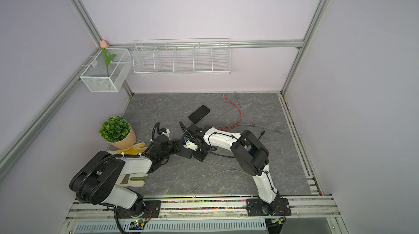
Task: Insert the plug into the switch port
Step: 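Push the grey plug into the switch port with the right gripper, left holding switch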
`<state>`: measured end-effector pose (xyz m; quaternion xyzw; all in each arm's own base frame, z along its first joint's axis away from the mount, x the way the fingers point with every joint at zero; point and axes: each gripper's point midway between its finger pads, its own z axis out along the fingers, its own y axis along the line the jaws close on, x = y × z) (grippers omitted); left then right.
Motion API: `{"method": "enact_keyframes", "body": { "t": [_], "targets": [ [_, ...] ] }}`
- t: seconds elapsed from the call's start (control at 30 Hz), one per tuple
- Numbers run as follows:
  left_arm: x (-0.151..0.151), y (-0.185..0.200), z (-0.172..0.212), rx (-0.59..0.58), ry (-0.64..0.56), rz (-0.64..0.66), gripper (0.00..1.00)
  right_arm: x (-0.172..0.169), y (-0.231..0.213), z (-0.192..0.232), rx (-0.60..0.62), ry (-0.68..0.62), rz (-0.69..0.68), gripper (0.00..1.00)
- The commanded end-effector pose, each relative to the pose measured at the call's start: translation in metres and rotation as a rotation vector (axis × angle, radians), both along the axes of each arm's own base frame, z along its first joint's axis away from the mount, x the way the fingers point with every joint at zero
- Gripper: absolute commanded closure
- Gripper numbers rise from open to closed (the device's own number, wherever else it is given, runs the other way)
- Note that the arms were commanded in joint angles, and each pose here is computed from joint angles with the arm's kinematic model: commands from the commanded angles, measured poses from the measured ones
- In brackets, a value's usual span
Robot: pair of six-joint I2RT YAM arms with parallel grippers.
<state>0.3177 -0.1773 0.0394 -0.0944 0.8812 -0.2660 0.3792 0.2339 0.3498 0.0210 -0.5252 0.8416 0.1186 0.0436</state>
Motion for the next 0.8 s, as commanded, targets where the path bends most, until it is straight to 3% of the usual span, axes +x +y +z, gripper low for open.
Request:
{"method": "enact_keyframes", "body": {
  "t": [0.0,0.77],
  "targets": [
    [-0.054,-0.046,-0.025,-0.080,0.185,-0.227,0.73,0.039,0.094,0.066,0.436,-0.192,0.051,0.93],
    [-0.064,-0.062,-0.031,-0.073,0.187,-0.273,0.73,0.041,0.111,0.083,0.483,-0.164,0.104,0.93]
  ]
}}
